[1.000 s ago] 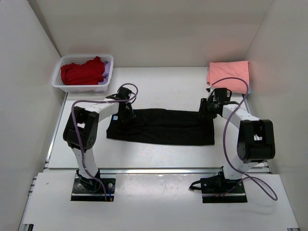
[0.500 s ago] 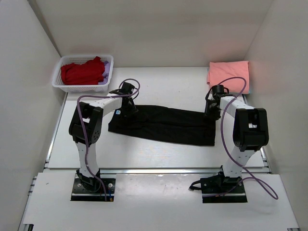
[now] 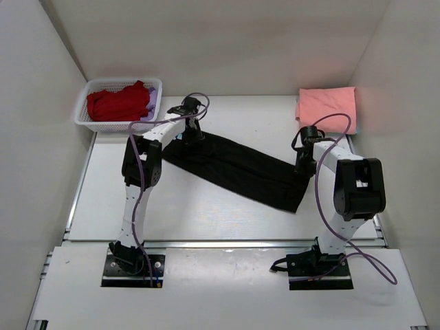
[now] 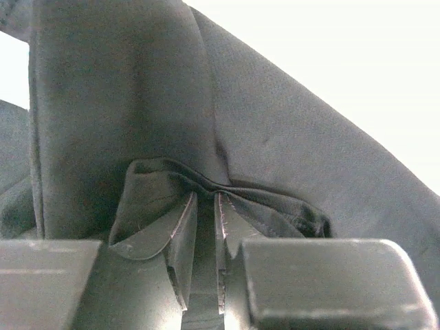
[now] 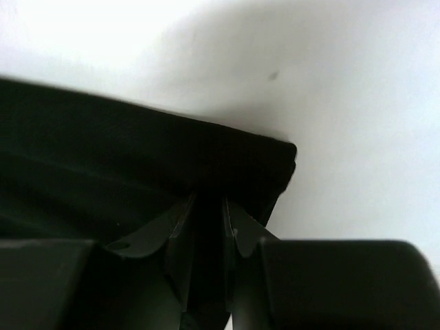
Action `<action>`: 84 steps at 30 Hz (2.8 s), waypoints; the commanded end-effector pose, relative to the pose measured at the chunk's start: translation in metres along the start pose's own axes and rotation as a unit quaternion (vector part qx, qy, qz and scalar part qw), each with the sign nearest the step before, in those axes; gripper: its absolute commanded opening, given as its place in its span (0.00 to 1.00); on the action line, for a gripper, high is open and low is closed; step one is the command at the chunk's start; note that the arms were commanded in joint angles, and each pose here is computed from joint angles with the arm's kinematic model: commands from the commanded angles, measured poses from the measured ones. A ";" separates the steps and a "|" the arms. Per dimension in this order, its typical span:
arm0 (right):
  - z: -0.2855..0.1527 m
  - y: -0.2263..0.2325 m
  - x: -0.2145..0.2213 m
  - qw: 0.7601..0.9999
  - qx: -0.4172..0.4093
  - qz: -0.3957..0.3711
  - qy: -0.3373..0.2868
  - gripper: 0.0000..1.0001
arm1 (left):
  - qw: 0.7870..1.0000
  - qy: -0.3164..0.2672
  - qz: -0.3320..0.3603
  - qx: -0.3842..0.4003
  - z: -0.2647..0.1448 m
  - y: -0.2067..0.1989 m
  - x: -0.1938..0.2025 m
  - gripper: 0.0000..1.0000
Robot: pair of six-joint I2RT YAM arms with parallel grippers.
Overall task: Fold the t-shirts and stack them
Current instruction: Rotate the tshirt 90 degrees
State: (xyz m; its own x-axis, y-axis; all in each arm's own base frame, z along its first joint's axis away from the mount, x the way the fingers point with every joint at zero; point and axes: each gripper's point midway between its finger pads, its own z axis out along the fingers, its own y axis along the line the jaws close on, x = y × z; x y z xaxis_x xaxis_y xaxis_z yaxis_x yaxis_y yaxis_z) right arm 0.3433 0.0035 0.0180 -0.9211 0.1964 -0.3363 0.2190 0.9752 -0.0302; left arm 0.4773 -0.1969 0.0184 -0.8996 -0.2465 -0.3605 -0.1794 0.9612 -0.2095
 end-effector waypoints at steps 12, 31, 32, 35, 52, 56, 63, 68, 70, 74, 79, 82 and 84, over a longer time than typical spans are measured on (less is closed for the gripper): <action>-0.036 0.098 0.158 0.988 -0.077 -0.093 0.096 0.17 | 0.991 -0.047 0.100 0.075 0.009 -0.062 -0.069 0.30; -0.056 0.188 0.220 0.965 -0.199 -0.147 0.084 0.16 | 0.955 -0.069 0.131 0.258 -0.005 -0.158 -0.067 0.36; -0.057 0.185 0.220 0.966 -0.191 -0.151 0.083 0.17 | 0.952 -0.090 0.143 0.254 -0.019 -0.162 -0.076 0.36; -0.060 0.184 0.212 0.967 -0.200 -0.141 0.074 0.17 | 0.957 -0.144 0.145 0.204 -0.056 -0.150 -0.103 0.36; -0.071 0.184 0.220 0.949 -0.235 -0.205 0.043 0.19 | 0.990 -0.093 0.105 -0.005 -0.007 -0.056 -0.069 0.37; -0.076 0.181 0.218 0.949 -0.249 -0.190 0.026 0.20 | 0.992 -0.065 0.103 -0.022 0.019 -0.057 -0.059 0.36; -0.074 0.171 0.221 0.949 -0.259 -0.178 0.018 0.21 | 0.994 0.000 0.103 0.035 0.047 -0.076 -0.012 0.34; -0.078 0.183 0.229 0.939 -0.286 -0.190 0.024 0.21 | 0.989 0.014 0.095 0.109 0.054 -0.112 -0.007 0.36; -0.077 0.186 0.236 0.937 -0.288 -0.194 0.032 0.23 | 0.987 0.015 0.087 0.136 0.054 -0.121 -0.008 0.36; -0.076 0.195 0.253 0.933 -0.304 -0.188 0.050 0.22 | 0.982 0.003 0.089 0.164 0.058 -0.127 -0.016 0.35; -0.075 0.199 0.251 0.934 -0.286 -0.210 0.039 0.24 | 0.966 -0.077 0.126 0.213 0.012 -0.159 -0.060 0.36; -0.094 0.207 0.219 0.936 -0.282 -0.212 -0.002 0.32 | 0.939 -0.157 0.123 0.278 -0.069 -0.182 -0.109 0.32; -0.114 0.207 0.197 0.935 -0.281 -0.215 -0.037 0.39 | 0.928 -0.183 0.122 0.301 -0.108 -0.184 -0.123 0.29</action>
State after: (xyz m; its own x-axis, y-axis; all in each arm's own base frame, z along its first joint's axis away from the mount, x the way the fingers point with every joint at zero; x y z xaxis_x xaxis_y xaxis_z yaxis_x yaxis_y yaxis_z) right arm 0.1488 0.2702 0.0279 -0.8936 -0.2055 -0.3991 -0.3746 0.8313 0.4106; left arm 0.5658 -0.3293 0.0515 -0.8312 -0.0845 -0.5496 0.2130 0.8647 -0.4550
